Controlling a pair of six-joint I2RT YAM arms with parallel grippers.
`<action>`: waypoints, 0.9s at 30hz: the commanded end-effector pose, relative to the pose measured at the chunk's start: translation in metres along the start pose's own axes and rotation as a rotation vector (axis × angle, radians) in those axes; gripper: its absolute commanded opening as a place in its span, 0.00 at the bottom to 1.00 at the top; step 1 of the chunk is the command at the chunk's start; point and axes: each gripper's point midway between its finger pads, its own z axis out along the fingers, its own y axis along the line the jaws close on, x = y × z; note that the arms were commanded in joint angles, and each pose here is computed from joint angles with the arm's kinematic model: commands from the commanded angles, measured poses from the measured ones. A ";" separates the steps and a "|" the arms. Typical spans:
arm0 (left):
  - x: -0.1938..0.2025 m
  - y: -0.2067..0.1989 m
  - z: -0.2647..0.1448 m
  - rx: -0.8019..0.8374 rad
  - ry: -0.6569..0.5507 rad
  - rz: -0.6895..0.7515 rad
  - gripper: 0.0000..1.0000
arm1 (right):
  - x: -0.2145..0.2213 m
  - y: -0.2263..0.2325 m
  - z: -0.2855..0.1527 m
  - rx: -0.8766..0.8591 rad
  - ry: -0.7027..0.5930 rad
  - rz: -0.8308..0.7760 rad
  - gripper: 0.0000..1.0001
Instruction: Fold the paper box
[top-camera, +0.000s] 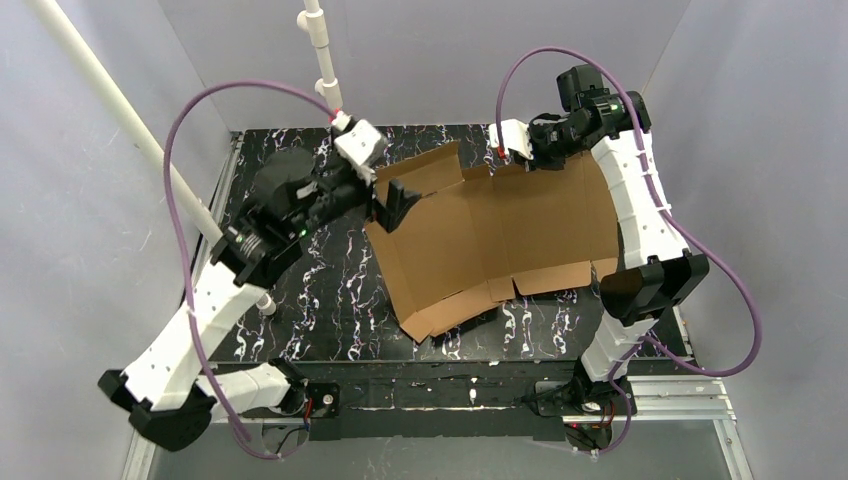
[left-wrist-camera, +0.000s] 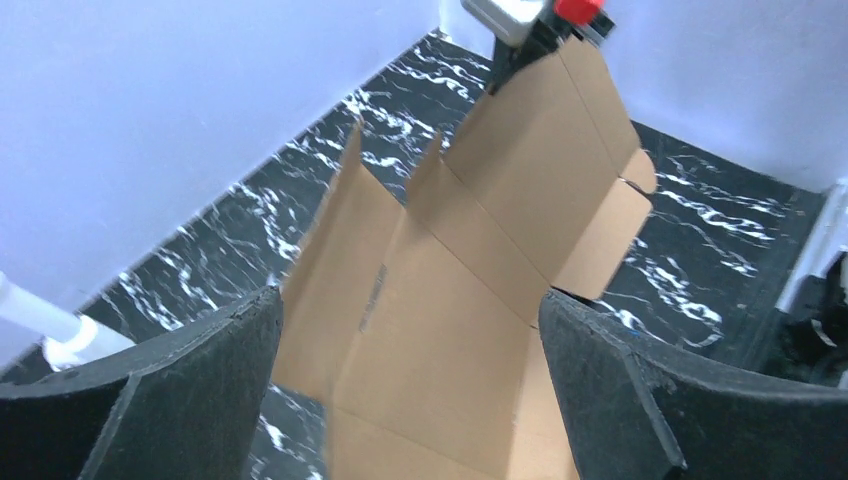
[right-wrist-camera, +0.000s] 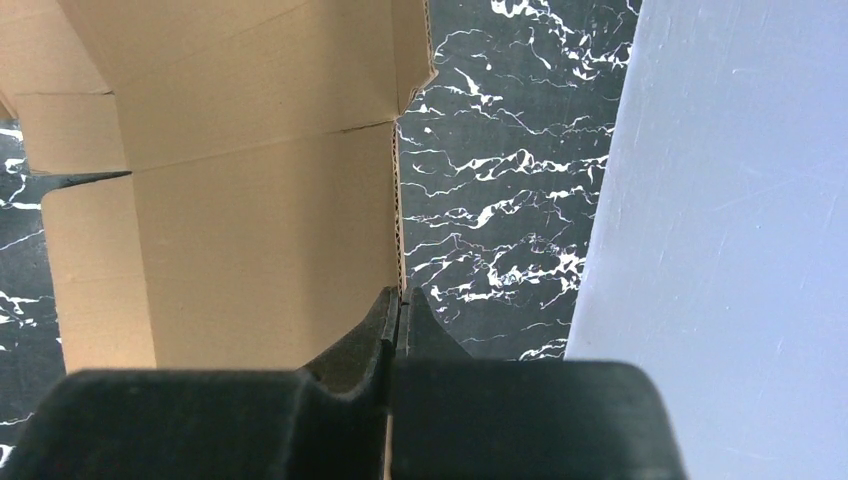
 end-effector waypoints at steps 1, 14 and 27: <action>-0.013 0.013 0.017 0.015 0.068 0.213 0.98 | -0.023 -0.008 -0.022 0.077 -0.058 -0.030 0.01; 0.004 0.021 0.081 0.136 0.214 0.419 0.91 | -0.032 -0.008 -0.025 0.085 -0.094 -0.034 0.01; 0.031 0.039 0.099 0.049 0.312 0.508 0.39 | -0.033 -0.006 -0.022 0.079 -0.108 -0.029 0.01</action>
